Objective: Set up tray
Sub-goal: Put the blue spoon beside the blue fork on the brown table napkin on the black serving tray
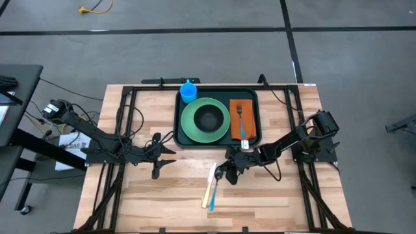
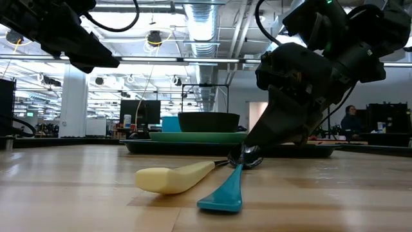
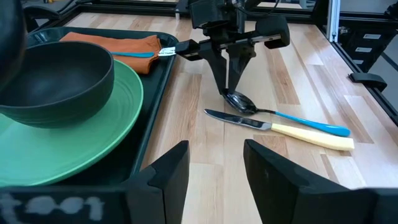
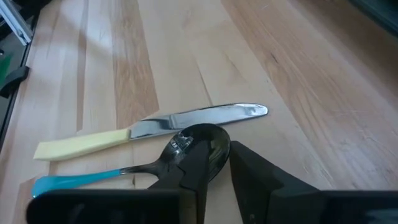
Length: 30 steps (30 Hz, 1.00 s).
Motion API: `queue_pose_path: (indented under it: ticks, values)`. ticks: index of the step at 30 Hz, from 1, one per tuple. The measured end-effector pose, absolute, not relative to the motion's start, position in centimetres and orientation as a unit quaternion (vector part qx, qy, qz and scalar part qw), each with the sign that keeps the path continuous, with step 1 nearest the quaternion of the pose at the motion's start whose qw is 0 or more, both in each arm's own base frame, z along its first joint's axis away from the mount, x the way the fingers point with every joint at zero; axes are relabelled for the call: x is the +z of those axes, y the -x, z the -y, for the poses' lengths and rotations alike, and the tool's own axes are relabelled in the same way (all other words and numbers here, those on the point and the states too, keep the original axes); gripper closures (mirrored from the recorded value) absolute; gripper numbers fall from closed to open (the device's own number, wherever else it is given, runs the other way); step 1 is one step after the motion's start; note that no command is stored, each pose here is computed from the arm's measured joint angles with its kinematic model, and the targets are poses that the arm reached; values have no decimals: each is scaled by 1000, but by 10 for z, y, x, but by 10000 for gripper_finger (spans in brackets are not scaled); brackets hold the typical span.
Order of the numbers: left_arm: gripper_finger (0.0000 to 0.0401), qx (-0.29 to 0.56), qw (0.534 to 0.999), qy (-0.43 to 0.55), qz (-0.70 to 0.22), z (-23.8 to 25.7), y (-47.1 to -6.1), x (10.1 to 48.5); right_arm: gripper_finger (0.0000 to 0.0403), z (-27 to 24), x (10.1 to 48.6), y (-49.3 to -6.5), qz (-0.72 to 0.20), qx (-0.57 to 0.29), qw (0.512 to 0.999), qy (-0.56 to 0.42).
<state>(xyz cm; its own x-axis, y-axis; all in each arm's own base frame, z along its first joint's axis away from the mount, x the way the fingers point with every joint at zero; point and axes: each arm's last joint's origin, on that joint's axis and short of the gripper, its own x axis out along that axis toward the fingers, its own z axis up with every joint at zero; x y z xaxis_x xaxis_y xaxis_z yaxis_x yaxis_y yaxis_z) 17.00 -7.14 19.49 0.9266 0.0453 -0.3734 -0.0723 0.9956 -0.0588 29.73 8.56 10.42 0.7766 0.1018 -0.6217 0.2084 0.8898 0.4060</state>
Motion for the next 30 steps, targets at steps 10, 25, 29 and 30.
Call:
queue_pose_path:
  ticks: [10,25,29,30]
  values:
    - [259,30,981,36,-189,71,-170,195,389,-86,104,-297,-333,-29,913,-233]
    - [259,30,981,36,-189,71,-170,195,400,-86,104,-297,-335,-26,912,-234]
    - [259,30,981,36,-189,71,-170,195,401,-84,104,-298,-340,-16,909,-240]
    - [259,30,981,36,-189,71,-170,195,401,-83,104,-298,-342,-12,908,-242]
